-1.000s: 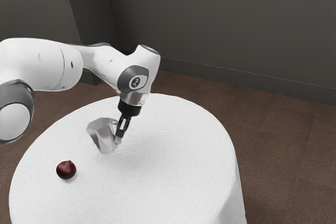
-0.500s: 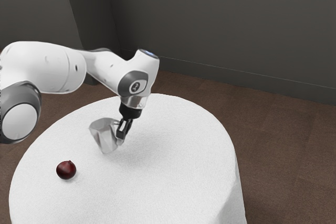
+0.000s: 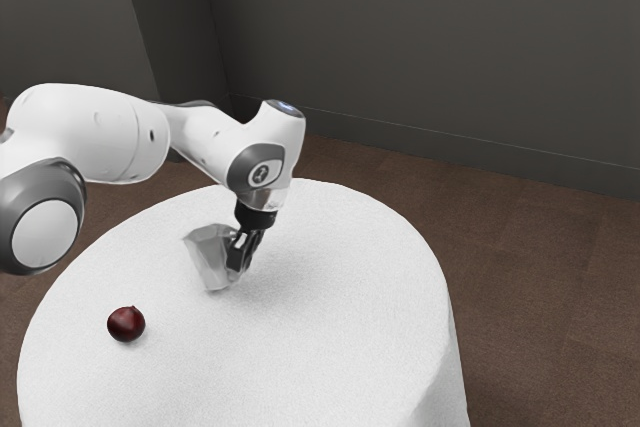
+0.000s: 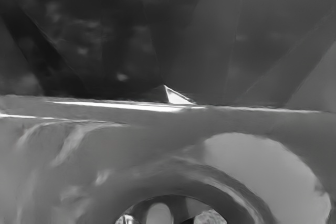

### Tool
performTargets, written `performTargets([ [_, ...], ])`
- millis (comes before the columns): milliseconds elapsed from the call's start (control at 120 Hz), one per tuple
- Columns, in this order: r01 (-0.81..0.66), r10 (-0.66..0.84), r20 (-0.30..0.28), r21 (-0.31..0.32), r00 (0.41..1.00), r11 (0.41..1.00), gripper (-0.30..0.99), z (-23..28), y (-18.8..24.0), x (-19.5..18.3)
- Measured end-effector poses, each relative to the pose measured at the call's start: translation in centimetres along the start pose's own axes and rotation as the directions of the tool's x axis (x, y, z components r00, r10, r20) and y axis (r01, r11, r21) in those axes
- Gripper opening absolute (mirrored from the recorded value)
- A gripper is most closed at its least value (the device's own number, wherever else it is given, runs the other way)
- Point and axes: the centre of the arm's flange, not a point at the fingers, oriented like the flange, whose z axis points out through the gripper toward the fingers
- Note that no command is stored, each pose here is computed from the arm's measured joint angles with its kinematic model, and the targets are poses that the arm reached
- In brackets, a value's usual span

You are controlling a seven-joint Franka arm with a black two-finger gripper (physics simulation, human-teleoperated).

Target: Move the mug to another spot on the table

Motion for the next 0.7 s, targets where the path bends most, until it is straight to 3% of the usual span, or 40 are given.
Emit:
performTargets([
  [117, -0.008, 0.008, 0.002, -0.008, 1.000, 1.000, 0.46, 0.1, 0.0, -0.1],
  [258, -0.016, 0.016, 0.011, -0.032, 1.000, 0.999, 0.57, -0.2, 0.2, -0.4],
  [700, 0.000, 0.014, 0.102, -0.143, 0.995, 0.990, 0.68, -2.5, 0.4, -1.7],
])
